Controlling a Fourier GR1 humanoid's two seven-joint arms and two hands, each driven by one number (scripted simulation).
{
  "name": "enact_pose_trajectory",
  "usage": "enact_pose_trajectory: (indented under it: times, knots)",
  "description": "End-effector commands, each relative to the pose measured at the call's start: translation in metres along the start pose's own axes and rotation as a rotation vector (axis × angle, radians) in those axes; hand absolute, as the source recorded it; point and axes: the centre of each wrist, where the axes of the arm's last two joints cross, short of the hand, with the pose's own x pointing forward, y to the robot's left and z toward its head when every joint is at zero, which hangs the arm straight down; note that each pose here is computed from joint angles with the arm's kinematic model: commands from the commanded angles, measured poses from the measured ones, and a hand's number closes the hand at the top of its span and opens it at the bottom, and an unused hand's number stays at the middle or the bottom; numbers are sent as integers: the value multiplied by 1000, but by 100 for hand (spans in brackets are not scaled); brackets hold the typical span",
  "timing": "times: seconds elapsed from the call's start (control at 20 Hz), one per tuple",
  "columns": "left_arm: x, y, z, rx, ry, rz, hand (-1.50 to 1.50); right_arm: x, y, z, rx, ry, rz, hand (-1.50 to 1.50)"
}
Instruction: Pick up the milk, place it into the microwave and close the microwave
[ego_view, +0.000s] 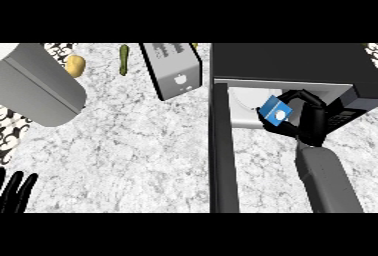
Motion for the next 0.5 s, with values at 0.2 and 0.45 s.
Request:
enact_pose_trajectory:
  times: [0.2,0.45]
  knots:
    - [-2,-4,-10,-41,-5,-25,-150,-1,5,-45,-131,93,193,150]
    - [1,-1,-14,-53,-1,-69,-150,-11,-20,-28,-117,-3,371,-150]
